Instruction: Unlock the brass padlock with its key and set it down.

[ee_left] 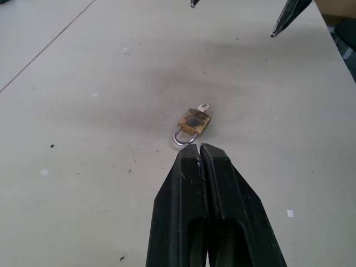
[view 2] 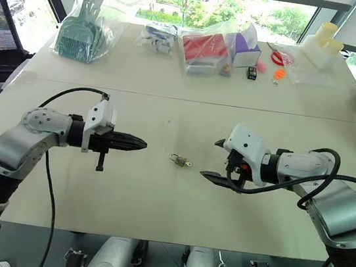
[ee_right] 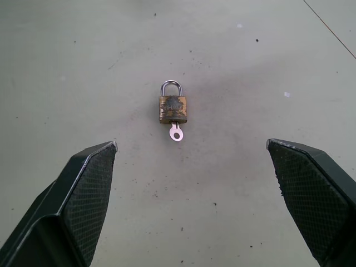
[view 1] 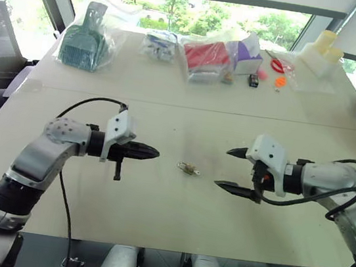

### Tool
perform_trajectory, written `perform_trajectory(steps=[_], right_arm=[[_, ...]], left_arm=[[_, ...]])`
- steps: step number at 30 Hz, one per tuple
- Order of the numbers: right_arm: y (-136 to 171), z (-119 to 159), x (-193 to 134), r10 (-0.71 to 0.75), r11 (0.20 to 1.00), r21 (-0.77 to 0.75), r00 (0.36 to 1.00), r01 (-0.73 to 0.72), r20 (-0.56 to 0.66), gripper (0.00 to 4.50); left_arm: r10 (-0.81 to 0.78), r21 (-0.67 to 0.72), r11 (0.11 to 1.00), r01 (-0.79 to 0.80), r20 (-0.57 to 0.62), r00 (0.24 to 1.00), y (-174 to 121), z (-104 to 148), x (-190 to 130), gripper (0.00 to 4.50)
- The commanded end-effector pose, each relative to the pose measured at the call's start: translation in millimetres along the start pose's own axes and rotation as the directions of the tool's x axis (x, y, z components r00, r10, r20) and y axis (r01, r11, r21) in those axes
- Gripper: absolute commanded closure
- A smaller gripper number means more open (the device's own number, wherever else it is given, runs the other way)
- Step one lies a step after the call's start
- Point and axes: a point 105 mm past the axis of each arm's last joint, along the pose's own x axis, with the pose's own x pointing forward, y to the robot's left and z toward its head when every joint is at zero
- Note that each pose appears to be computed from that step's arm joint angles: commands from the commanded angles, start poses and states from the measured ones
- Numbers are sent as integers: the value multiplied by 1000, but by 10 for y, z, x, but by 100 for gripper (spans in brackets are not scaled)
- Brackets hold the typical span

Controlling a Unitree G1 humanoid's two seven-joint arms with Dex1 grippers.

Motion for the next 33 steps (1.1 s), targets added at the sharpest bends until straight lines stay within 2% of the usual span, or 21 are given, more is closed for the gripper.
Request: perform_trajectory(steps=[1,2,5,9,13,22,31,33], right_arm=[[8,109,-39,-24,998,-56,999,26,32,2],[9,108,-38,-27,998,-57,999,29,32,2],[9,113,-30,-35,998,-56,999,37,35,0],[33,109,-24,-46,997,-55,998,48,35,0],[50,83,-52,-69,996,-48,997,70,22,0],[160,49,-123,-118,993,-22,993,118,2,0],[224,23,-186,-157,988,-4,988,157,-17,0],[230,27,-188,-159,987,-3,987,159,-17,0]], left_arm=[[-16,42,999,16,3,1000,4,24,36,450],[-27,41,999,26,4,1000,-4,17,47,450],[-41,44,998,40,30,999,3,23,139,365],[-94,120,989,89,42,995,7,-40,369,170],[-210,221,956,195,49,976,-63,-52,566,7],[-281,270,926,266,18,960,148,-170,922,3],[-338,240,912,332,-18,941,108,-357,1082,3],[-337,234,914,331,-19,941,109,-375,1100,58]])
